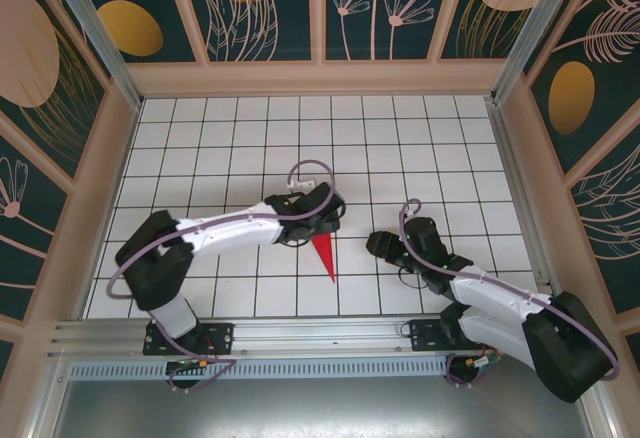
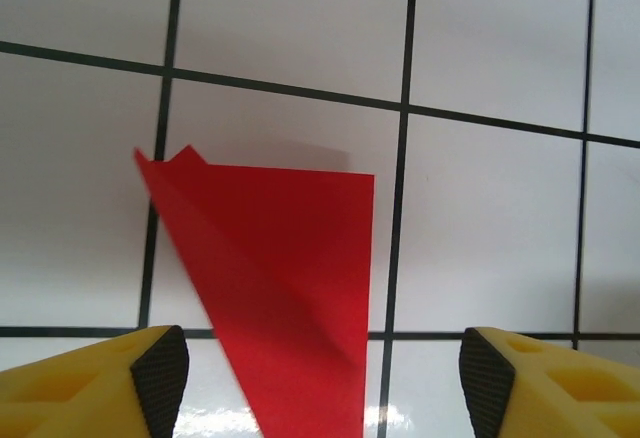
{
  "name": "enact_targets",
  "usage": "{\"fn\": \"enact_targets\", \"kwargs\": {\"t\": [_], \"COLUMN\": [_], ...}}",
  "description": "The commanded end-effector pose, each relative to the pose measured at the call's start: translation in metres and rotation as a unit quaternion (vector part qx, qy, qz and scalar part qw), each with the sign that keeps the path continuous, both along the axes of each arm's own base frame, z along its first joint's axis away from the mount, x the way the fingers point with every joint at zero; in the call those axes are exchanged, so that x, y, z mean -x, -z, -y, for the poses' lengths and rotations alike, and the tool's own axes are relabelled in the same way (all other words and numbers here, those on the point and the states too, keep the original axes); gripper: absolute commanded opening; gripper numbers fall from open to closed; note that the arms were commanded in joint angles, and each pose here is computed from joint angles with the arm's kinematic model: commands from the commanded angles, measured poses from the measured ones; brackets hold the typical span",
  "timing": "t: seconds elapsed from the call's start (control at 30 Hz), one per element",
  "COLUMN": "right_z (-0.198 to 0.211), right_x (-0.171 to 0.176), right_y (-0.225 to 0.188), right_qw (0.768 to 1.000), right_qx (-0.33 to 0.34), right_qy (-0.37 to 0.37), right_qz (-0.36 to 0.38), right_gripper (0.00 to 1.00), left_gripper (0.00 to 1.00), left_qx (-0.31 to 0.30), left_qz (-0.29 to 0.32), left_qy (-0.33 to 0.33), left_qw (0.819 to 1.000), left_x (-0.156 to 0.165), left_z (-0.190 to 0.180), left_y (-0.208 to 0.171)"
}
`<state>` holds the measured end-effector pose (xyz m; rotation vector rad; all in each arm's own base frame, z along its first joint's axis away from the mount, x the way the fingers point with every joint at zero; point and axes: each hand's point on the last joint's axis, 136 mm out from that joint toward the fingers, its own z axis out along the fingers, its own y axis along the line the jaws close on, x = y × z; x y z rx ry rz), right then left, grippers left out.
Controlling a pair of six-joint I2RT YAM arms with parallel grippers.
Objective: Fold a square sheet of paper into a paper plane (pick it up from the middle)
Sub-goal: Move a paper plane to the center of the table.
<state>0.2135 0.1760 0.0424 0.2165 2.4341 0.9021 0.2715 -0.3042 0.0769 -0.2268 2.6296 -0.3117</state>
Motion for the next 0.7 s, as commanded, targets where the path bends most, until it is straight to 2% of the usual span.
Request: {"fn": "enact_targets", "kwargs": {"t": [0.0, 0.13, 0.27, 0.37, 0.57, 0.67], "right_z": [-0.012, -0.008, -0.006, -0.01, -0.017, -0.021], "right_x": [-0.007, -0.007, -0.006, -0.006, -0.009, -0.01], "right_y": [-0.017, -0.016, -0.018, -0.021, -0.026, -0.026], "right_qw": [0.999, 0.999, 0.999, 0.999, 0.998, 0.998], "right_qx": [-0.019, -0.011, -0.013, -0.025, -0.033, -0.036], "right_qy": [-0.026, -0.024, -0.022, -0.03, -0.041, -0.048], "right_qz": [0.025, 0.023, 0.024, 0.03, 0.031, 0.025], "right_gripper": [0.56, 0.56, 0.56, 0.57, 0.58, 0.58], "left_gripper": [0.76, 0.77, 0.76, 0.72, 0.6, 0.57], "left_qx": [-0.071, -0.074, -0.099, -0.114, -0.106, -0.104], "left_qz": [-0.019, -0.019, -0.033, -0.033, -0.029, -0.025], "left_qy": [-0.016, -0.008, -0.007, -0.02, -0.023, -0.026], "left_qw": [0.997, 0.997, 0.995, 0.993, 0.994, 0.994], "left_x": [0.0, -0.008, -0.005, -0.003, 0.0, 0.001], "left_z": [-0.013, -0.002, -0.007, -0.018, -0.023, -0.028], "left_y": [0.015, 0.02, 0.032, 0.034, 0.032, 0.032]}}
